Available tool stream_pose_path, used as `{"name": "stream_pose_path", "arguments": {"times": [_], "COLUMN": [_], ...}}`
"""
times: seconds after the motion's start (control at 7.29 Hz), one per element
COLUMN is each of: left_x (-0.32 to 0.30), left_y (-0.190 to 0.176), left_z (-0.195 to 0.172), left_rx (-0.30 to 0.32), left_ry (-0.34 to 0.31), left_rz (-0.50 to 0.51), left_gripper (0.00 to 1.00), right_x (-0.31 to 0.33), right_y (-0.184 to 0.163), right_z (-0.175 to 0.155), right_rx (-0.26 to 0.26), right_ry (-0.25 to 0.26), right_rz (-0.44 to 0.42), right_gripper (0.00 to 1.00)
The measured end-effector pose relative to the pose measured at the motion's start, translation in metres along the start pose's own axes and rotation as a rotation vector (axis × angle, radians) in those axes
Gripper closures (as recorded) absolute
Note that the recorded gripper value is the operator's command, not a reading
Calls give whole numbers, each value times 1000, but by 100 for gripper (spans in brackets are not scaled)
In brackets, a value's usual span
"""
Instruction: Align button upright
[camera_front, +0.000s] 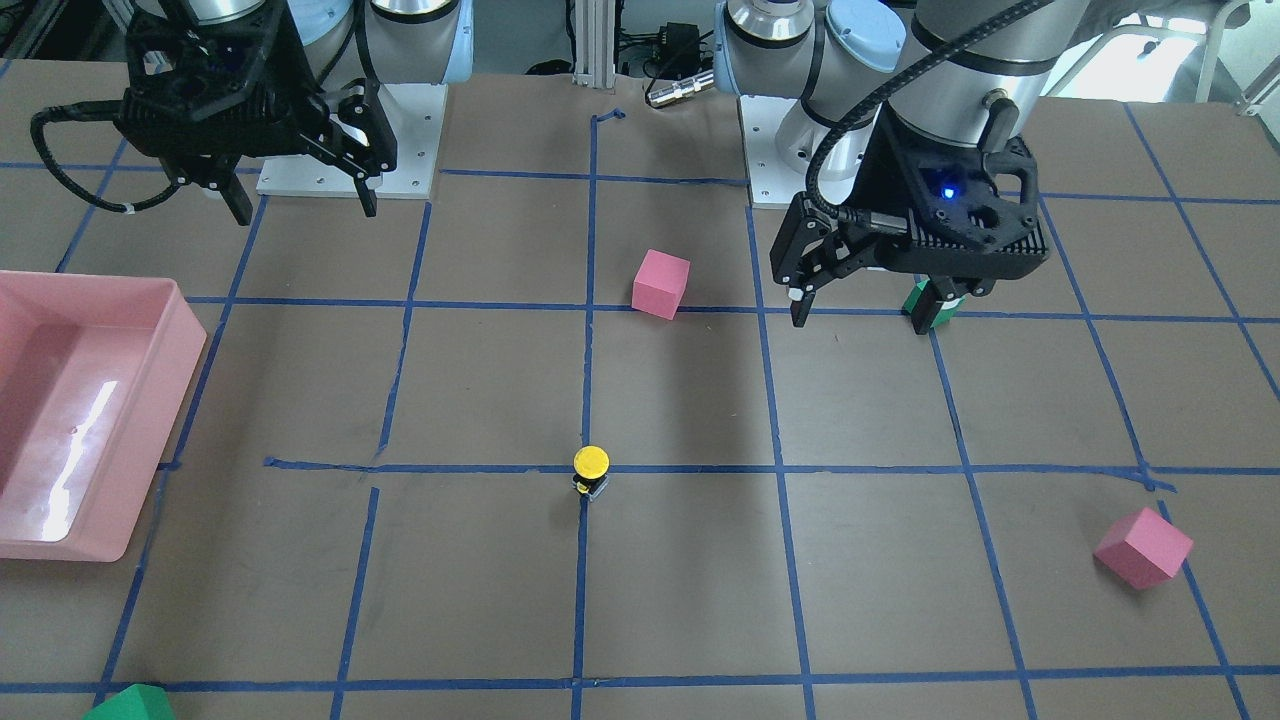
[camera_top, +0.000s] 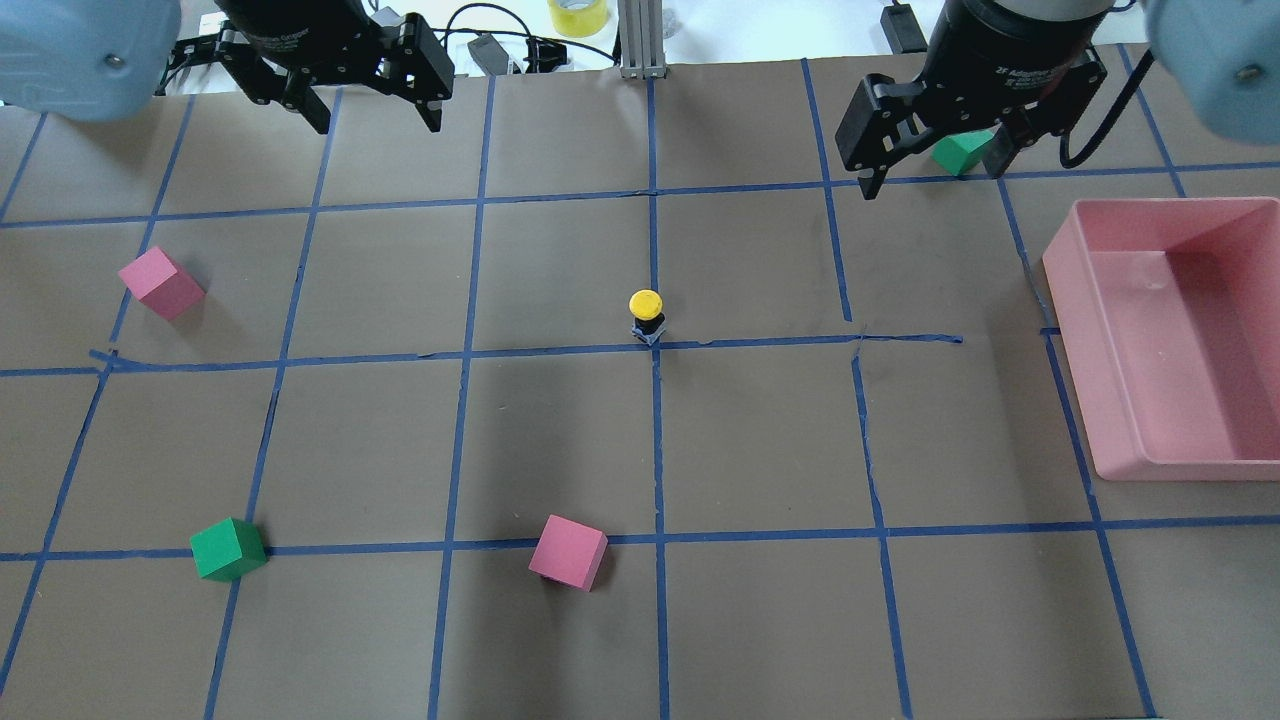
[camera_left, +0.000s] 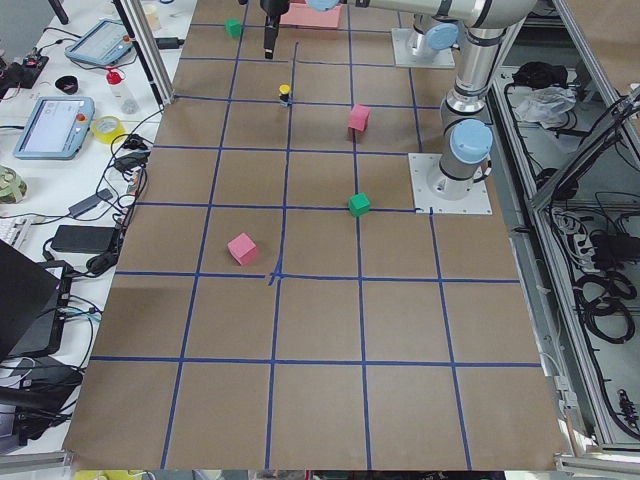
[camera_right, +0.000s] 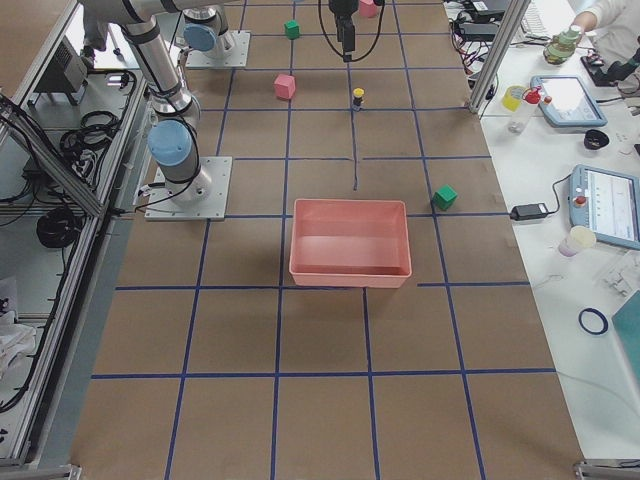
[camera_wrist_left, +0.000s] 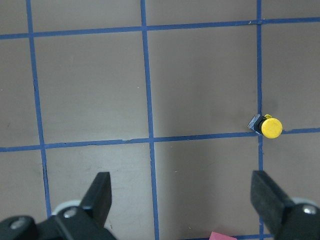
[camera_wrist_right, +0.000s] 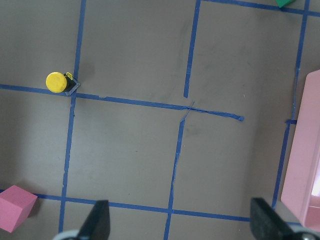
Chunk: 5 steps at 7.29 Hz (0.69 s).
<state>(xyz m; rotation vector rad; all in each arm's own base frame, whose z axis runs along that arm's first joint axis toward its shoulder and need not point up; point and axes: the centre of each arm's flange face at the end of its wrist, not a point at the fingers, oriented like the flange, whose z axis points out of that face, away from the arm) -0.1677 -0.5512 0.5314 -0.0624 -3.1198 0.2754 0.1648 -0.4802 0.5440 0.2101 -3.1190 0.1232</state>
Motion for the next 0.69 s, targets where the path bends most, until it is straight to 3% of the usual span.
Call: {"name": "stream_pose_path", "arguments": {"times": [0.69], "left_x": [0], "left_y": [11], "left_z": [3], "left_rx": [-8], "left_ry": [0], "left_rz": [-11], "left_gripper": [0], "right_x": [1], "right_y": [0], "right_z": [0], "right_rx": [-1], "right_ry": [1], "right_rz": [1], "right_gripper": [0]}}
